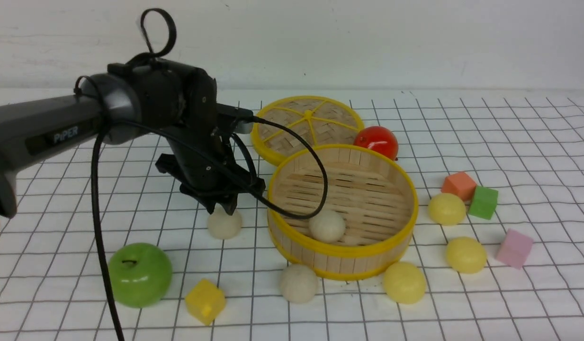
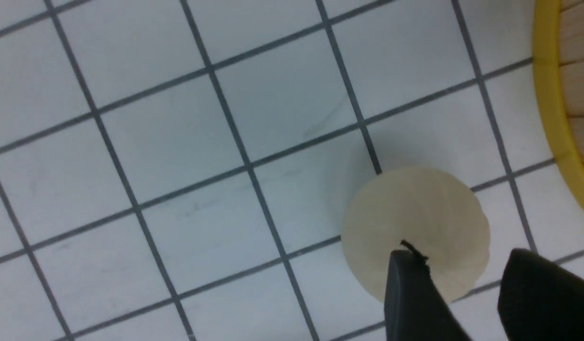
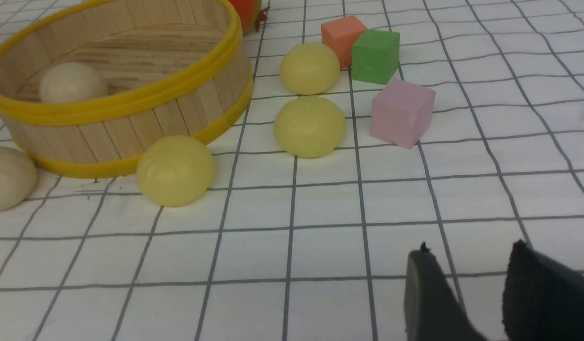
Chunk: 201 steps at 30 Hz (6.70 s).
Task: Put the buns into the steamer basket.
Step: Use the left arm to grab a steamed stuffed bun, then use the left arm to put the steamed stuffed bun into the steamer, then use the left arm to grab a steamed stuffed bun, then use the left arm to put the steamed stuffed bun into the steamer, then use the right arm to grab a steamed stuffed bun
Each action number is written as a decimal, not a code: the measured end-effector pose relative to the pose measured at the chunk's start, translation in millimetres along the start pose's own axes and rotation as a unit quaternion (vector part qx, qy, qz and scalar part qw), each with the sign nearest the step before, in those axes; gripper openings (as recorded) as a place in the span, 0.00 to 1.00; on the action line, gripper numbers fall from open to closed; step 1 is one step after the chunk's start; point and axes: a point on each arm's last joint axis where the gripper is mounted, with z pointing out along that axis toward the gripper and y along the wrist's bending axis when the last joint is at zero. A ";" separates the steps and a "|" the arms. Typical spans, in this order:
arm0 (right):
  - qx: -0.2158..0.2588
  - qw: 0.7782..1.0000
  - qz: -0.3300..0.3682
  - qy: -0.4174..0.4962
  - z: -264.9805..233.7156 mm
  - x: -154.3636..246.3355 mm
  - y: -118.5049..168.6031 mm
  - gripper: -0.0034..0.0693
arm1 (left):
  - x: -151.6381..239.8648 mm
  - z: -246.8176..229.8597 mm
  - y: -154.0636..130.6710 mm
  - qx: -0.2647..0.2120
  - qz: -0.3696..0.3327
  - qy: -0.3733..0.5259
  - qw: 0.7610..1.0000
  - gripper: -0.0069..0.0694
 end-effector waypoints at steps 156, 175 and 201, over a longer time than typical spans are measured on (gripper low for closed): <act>0.000 1.000 0.000 0.000 0.0 0.0 0.0 0.38 | -21.8 2.6 -175.2 0.115 0.181 -0.115 0.970 0.32; 0.000 1.000 0.000 0.000 0.0 0.0 0.0 0.38 | 7.3 -189.7 -129.1 0.117 0.125 -0.164 0.972 0.08; -0.027 0.972 0.205 -0.115 -1.5 -19.4 0.2 0.38 | 298.5 -185.9 -17.3 0.242 -0.016 -0.465 0.851 0.07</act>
